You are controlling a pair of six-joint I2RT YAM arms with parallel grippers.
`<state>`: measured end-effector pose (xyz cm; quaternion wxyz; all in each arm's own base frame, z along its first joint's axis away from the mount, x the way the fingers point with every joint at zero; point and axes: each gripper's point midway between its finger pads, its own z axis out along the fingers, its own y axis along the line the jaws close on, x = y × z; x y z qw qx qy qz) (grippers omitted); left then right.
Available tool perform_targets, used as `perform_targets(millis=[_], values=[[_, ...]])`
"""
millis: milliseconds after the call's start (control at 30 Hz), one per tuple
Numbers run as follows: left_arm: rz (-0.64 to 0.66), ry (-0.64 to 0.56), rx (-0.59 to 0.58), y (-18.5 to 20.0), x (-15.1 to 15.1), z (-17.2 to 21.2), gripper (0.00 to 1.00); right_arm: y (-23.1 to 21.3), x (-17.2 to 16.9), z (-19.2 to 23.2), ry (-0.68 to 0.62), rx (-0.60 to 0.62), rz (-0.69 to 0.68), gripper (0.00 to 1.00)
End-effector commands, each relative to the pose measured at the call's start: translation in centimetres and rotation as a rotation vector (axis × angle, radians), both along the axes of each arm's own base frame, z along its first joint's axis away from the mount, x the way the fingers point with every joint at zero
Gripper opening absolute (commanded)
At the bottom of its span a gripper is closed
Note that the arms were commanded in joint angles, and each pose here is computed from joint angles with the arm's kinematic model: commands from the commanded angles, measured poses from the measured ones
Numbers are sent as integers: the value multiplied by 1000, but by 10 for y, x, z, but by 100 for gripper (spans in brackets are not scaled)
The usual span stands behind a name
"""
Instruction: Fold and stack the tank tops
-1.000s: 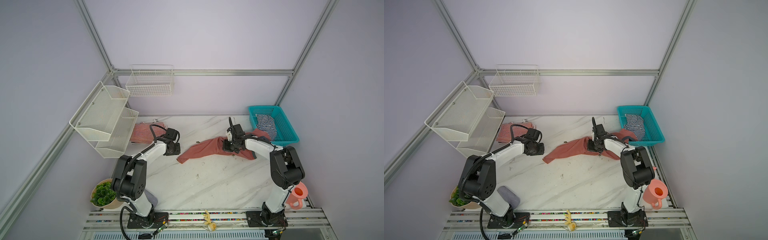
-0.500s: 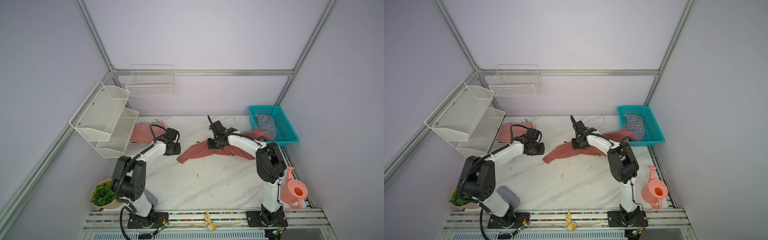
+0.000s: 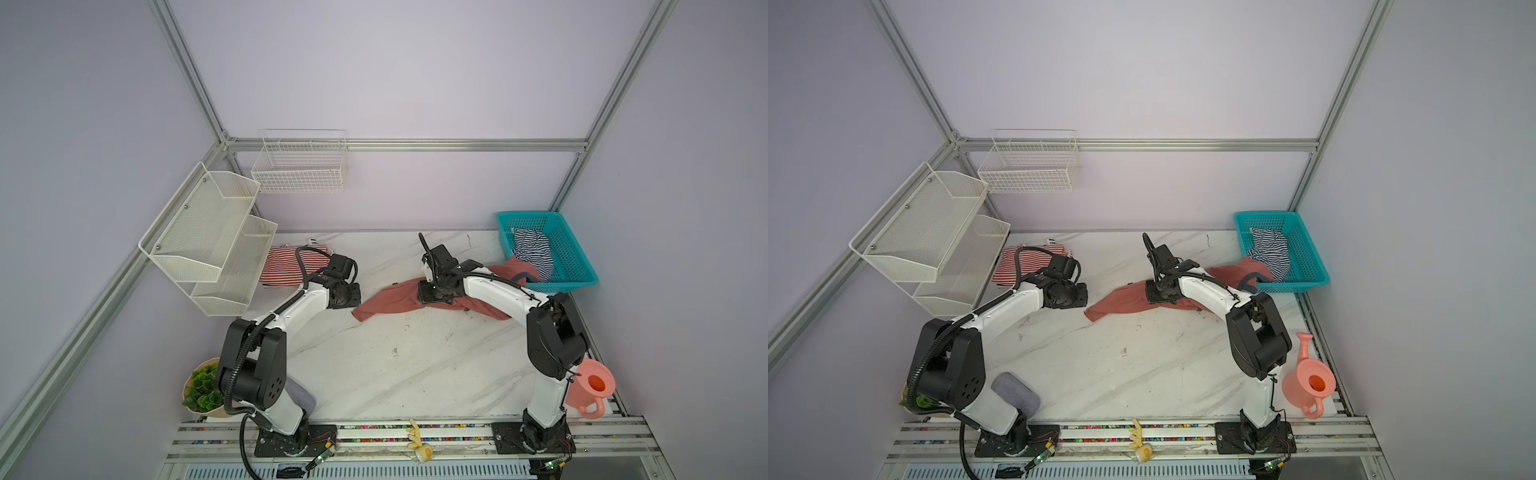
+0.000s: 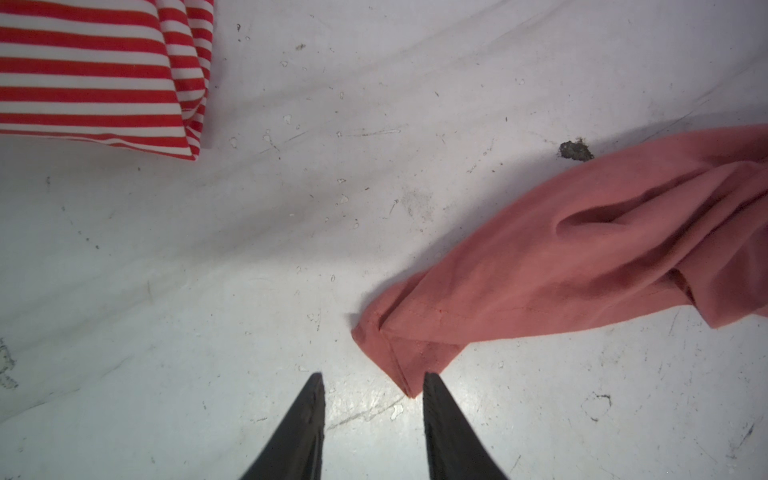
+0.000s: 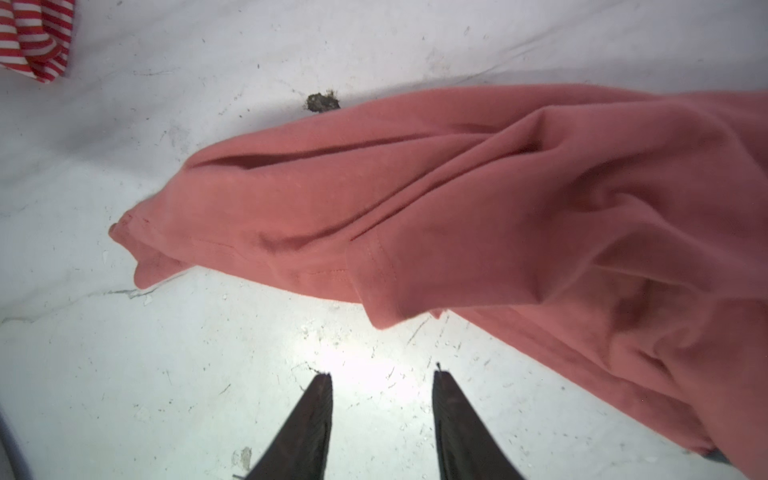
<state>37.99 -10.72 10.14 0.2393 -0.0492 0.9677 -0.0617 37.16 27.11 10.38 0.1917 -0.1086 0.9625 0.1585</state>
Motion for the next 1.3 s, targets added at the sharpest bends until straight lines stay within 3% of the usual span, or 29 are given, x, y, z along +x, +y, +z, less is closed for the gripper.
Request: perform_targets(millis=[0,233,600,1267], values=[[-7,-30,-13,1,1,12,39,-7,-6,-6,13,9,-43,35],[-4,-27,-2,2,2,10,39,-6,-13,-29,52,29,-56,11],[-5,-16,-2,1,3,8,39,-8,10,-52,46,67,-124,11],[-3,-9,-6,1,3,6,39,5,39,-45,14,196,-154,10]])
